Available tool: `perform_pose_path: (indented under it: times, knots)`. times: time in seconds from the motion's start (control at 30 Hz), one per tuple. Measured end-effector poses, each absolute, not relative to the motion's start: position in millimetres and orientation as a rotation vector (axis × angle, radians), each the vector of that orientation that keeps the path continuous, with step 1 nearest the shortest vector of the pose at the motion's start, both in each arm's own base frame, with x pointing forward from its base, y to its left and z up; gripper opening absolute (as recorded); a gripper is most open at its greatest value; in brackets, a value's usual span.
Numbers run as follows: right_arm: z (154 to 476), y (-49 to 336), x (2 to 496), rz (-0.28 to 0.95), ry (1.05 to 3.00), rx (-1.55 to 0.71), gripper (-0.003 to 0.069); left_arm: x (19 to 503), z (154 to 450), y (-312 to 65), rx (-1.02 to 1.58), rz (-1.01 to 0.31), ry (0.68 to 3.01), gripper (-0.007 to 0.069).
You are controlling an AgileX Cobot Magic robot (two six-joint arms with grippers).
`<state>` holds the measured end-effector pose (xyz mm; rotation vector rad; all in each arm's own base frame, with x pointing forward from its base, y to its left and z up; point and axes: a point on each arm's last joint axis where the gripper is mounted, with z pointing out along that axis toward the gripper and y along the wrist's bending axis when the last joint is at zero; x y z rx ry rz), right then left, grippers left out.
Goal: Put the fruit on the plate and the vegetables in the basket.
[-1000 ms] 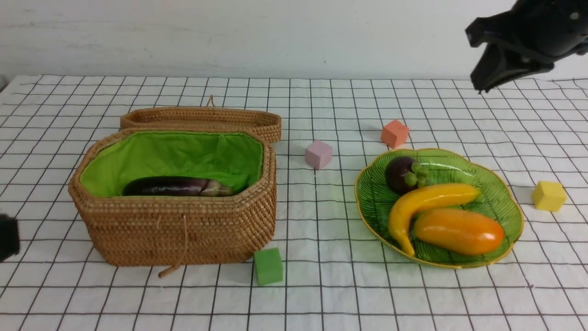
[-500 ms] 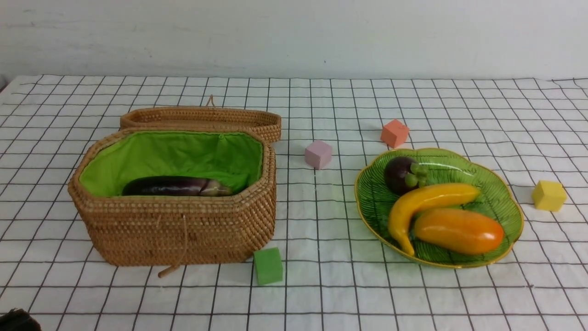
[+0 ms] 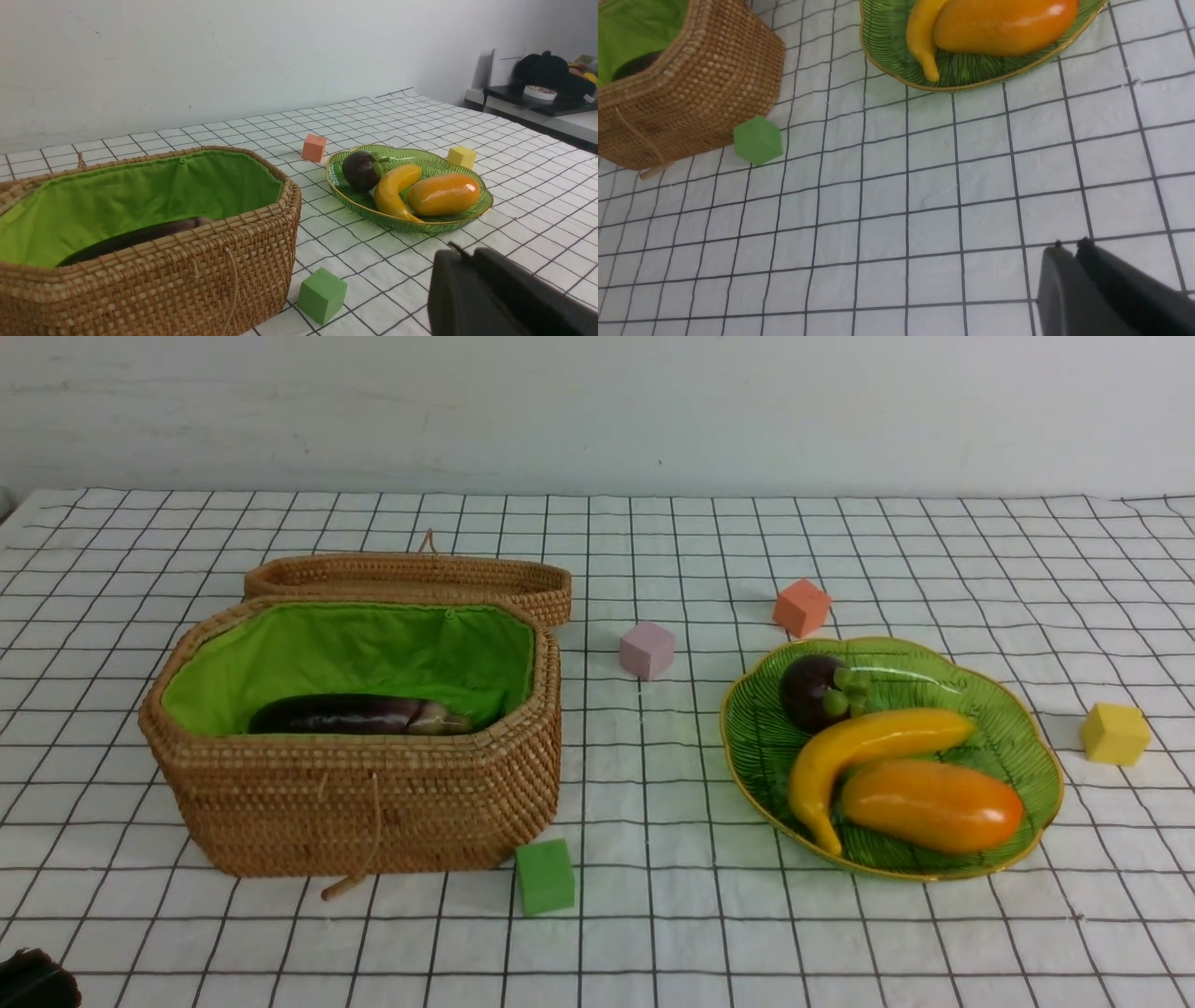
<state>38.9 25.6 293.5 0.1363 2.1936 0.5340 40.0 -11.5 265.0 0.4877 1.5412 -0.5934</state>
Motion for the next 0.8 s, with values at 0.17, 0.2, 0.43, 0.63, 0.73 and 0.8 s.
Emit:
perform_pose_path:
  times: [0.17, 0.2, 0.43, 0.63, 0.73, 0.8]
  knots:
    - [294, 25, 34, 0.54, 2.178, 0.131, 0.0062, 40, 265, -11, 0.488, -0.593, 1.541, 0.0034]
    - [294, 25, 34, 0.54, 2.178, 0.131, 0.0062, 40, 265, -11, 0.488, -0.593, 1.541, 0.0034]
    - [287, 18, 38, 0.418, 2.105, 0.127, 0.0069, 40, 265, -11, 0.488, -0.593, 1.541, 0.0036]
    - [257, 11, 44, 0.329, 1.942, 0.199, 0.0083, 40, 265, -11, 0.488, -0.593, 1.541, 0.004]
    - [217, 7, 48, 0.236, 1.874, 0.154, 0.01, 40, 265, -11, 0.488, -0.593, 1.541, 0.0043]
    - [203, 6, 48, 0.207, 1.875, 0.134, 0.0104, 40, 265, -11, 0.488, -0.593, 1.541, 0.0044]
